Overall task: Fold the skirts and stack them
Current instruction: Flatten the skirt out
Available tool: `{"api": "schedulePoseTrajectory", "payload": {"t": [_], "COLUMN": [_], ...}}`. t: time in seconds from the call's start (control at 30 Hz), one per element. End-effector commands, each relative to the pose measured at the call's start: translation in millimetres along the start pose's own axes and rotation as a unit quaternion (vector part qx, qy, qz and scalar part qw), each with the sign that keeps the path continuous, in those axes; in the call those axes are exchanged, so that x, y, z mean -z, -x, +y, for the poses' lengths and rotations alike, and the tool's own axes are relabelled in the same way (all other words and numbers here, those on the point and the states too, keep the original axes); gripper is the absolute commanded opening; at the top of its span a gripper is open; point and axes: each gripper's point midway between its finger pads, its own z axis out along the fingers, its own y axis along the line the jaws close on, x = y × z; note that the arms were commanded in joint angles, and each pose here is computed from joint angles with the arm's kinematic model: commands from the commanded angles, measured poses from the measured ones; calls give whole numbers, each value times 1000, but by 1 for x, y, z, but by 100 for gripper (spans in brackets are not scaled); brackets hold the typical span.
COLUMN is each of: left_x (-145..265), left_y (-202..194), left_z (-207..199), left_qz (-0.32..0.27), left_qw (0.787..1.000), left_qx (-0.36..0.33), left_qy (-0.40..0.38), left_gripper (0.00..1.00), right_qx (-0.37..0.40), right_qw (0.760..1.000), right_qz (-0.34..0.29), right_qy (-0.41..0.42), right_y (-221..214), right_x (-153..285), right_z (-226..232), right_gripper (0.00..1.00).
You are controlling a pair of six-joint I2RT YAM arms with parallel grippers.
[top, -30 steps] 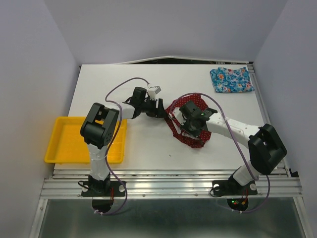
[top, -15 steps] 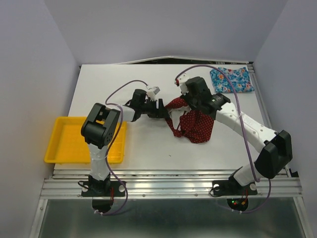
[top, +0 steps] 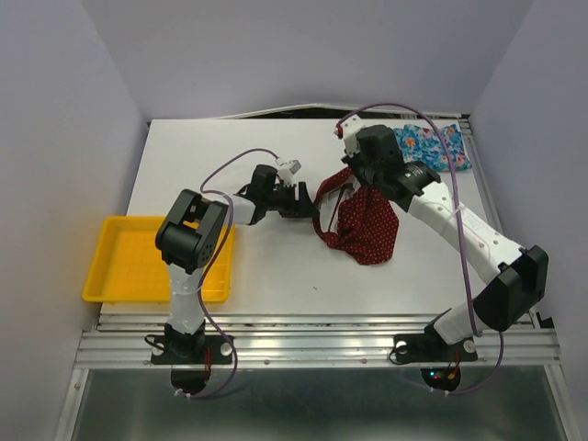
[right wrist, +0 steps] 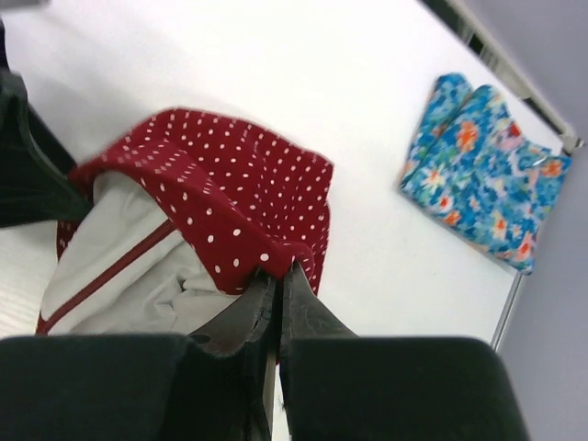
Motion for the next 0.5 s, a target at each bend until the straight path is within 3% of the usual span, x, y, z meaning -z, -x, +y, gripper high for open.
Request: {"api": "schedulePoseTrajectory", "payload": {"t": [0.0,0.3,0.47], "left_x": [-9,-29,-30], "left_y": [-13,-9,-23], "left_z": [18,-5,-3], "left_qz": [21,33,45], "left_qw": [999,999,998], "left_qx": [25,30,43], "left_qy": [32,-19,-6], "left_gripper": [70,65,64], "right_qx": [-51,-83,-103], "right_qw": [994,989,983], "right_qz": [-84,-121,-140], "right_qy": [-39,-21,-59], "right_y": [58,82,96], "right_x": [25,34,37], "right_z": [-40,-42,-66], "right_gripper": [1,1,1]}}
